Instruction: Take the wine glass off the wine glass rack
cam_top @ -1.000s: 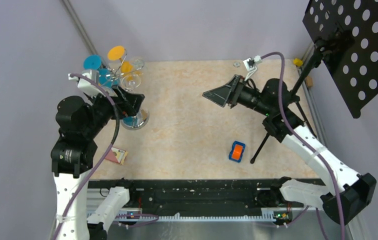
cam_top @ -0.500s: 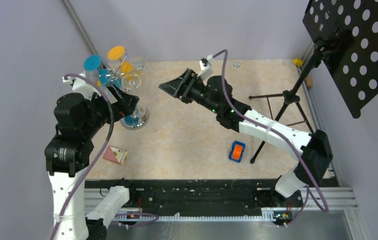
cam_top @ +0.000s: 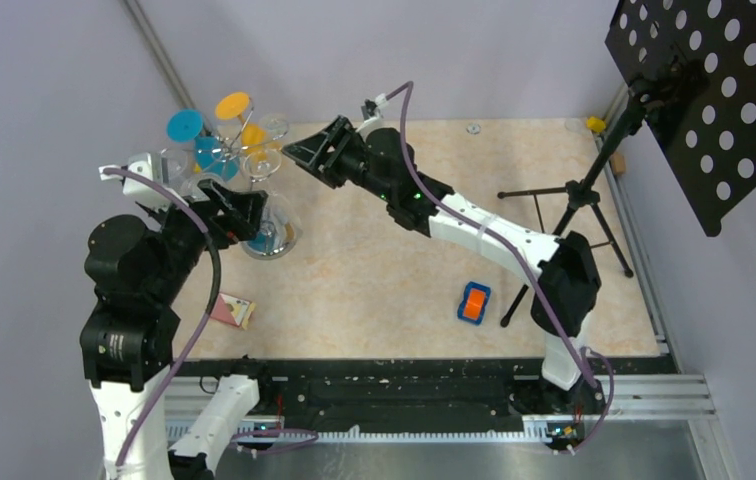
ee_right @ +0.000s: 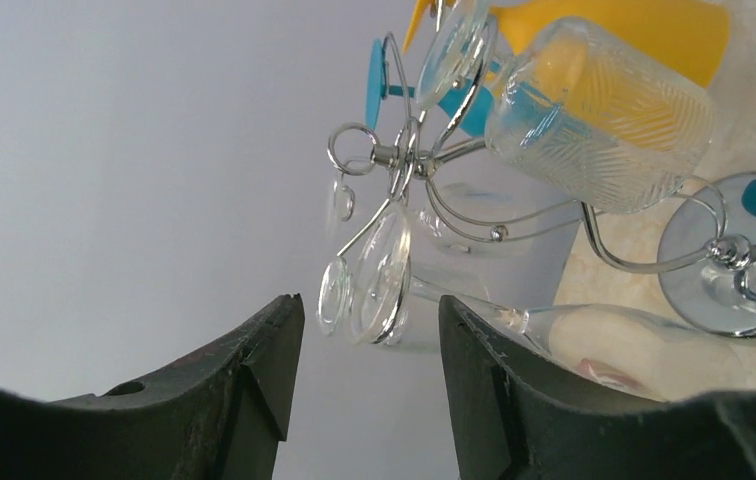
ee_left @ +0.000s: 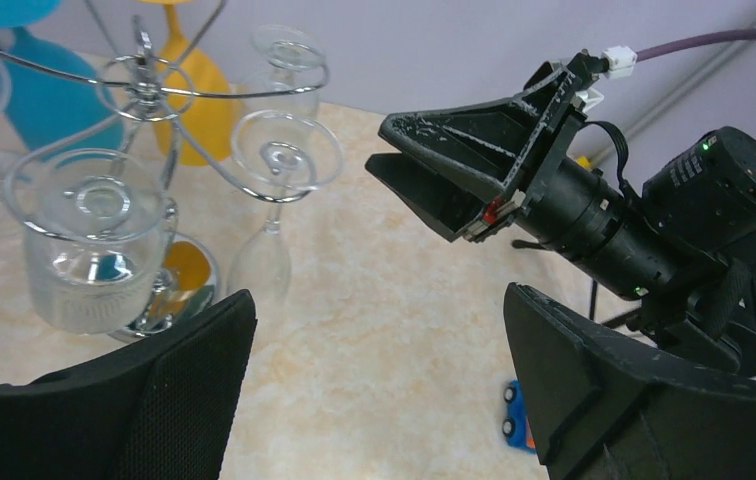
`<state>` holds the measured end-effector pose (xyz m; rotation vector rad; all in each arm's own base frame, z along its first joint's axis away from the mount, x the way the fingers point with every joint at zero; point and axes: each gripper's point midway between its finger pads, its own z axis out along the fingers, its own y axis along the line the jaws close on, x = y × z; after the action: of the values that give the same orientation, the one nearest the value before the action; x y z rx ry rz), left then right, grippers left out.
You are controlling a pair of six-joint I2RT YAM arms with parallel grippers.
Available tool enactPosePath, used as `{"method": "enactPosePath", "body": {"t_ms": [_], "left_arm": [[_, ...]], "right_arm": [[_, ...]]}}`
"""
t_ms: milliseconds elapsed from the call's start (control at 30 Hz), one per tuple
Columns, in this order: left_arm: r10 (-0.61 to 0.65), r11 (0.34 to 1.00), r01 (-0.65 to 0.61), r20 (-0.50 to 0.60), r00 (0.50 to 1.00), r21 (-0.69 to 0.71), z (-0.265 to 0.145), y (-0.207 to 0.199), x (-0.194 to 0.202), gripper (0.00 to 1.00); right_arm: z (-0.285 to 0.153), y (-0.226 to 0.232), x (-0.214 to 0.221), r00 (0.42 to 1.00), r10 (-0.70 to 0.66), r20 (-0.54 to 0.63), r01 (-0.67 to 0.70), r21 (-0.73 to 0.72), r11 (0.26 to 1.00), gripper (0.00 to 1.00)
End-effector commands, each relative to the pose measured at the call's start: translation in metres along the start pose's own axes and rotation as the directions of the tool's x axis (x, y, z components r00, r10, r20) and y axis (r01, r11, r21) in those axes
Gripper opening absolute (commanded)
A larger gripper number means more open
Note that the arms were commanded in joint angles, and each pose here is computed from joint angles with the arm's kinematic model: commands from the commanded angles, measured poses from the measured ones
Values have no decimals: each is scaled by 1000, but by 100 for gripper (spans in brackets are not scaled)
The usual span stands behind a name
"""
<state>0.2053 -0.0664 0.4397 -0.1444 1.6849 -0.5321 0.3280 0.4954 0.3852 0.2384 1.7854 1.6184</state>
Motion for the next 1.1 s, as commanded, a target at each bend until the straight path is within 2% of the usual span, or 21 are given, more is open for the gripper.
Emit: {"method": "enactPosePath", "body": {"t_ms": [0, 67, 133, 567, 700, 1067], "left_arm": [[41, 989, -24, 117, 992, -144, -10, 21, -29, 97], [55, 982, -28, 142, 988, -187, -15, 27, -35, 96], [65, 979, -34, 154, 986, -200, -18, 28, -39, 96], [85, 981, -55, 162, 983, -184, -23, 26, -38, 96], [86, 981, -56, 156, 984, -185, -23, 27, -35, 96], [80, 983, -49, 173, 982, -175, -22, 24, -41, 96]], "right_arm": [[15, 17, 17, 996, 48, -79, -52, -47, 998, 54], [21, 17, 24, 993, 53, -104, -60, -59, 997, 52], [26, 17, 27, 991, 60, -119, -68, -63, 996, 47], [34, 15, 35, 986, 82, -144, -93, -73, 993, 16], [32, 13, 34, 987, 76, -139, -84, -53, 995, 1], [14, 36, 22, 997, 31, -73, -36, -69, 997, 0]]}}
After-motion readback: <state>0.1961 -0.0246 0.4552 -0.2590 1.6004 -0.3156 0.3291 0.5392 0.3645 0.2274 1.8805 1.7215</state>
